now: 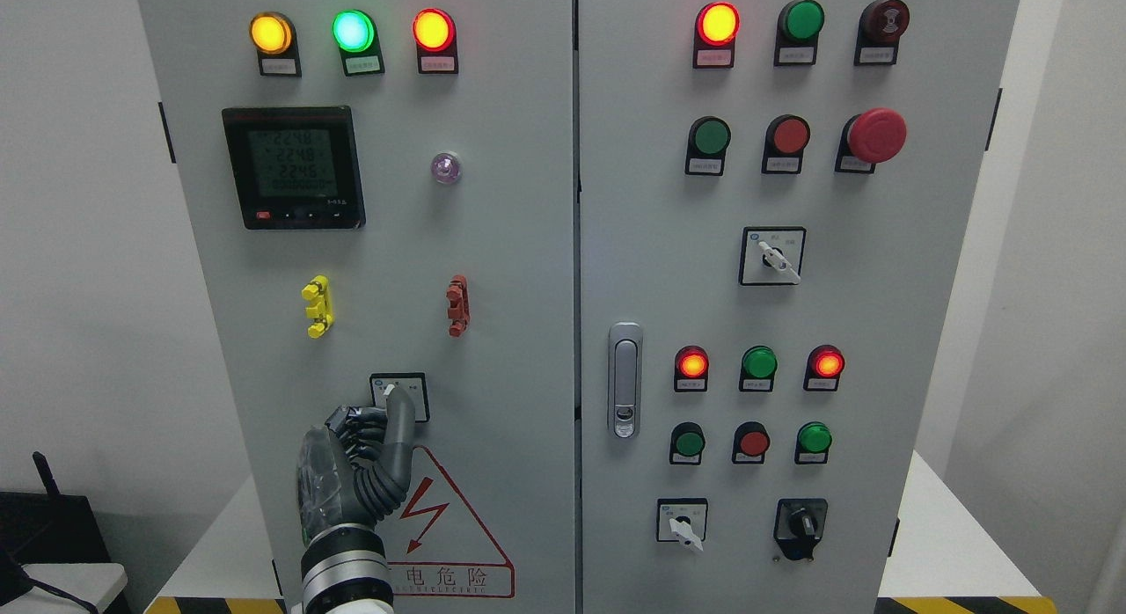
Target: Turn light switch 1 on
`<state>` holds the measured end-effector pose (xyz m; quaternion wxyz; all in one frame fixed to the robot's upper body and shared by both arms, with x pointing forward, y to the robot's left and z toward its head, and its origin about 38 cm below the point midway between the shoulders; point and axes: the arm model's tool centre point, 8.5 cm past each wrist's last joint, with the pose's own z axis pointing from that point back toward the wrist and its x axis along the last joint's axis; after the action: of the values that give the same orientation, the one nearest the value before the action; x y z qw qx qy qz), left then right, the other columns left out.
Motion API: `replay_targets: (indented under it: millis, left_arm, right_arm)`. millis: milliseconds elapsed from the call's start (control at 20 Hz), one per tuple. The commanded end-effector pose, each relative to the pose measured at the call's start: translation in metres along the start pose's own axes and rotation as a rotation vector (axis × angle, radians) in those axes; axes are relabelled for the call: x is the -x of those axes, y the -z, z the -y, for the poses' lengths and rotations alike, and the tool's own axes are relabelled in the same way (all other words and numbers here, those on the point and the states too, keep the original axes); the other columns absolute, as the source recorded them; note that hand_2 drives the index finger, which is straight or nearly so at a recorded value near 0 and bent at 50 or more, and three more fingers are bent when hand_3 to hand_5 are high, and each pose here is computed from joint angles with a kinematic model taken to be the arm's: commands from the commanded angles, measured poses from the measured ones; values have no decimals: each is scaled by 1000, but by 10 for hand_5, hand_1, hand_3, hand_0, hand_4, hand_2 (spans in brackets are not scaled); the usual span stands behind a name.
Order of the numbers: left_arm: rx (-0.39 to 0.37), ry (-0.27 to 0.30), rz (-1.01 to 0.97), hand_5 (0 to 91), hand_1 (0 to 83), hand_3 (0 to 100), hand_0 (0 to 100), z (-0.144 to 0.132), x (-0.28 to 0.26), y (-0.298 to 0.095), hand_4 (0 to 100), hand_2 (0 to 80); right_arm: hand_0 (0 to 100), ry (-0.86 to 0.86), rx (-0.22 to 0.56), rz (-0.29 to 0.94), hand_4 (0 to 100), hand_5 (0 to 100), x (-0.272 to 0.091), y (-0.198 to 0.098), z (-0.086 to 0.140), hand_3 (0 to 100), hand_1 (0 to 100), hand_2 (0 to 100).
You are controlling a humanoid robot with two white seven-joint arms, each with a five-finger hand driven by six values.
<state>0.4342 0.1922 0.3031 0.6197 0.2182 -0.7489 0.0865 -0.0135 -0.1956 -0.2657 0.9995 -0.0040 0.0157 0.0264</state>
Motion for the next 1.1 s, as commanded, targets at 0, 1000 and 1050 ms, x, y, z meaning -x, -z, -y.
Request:
replay_targets:
  millis: [0, 1000, 1050]
  left_arm:
    - [4, 2, -6, 833, 326, 769, 500, 1, 1, 0, 830, 577]
    - [10, -8, -2, 840, 165, 779, 580, 2, 0, 0, 836, 586]
    - [10, -9, -1, 840, 163, 781, 585, 2, 0, 0, 837, 589]
  right_arm:
    - [120, 17, -1, 0, 0, 0, 0, 0, 0, 0, 389, 0]
    - [120, 17, -1, 0, 0, 0, 0, 0, 0, 0, 389, 0]
    - [120, 18, -1, -1, 0, 0, 0, 0, 0, 0, 389, 0]
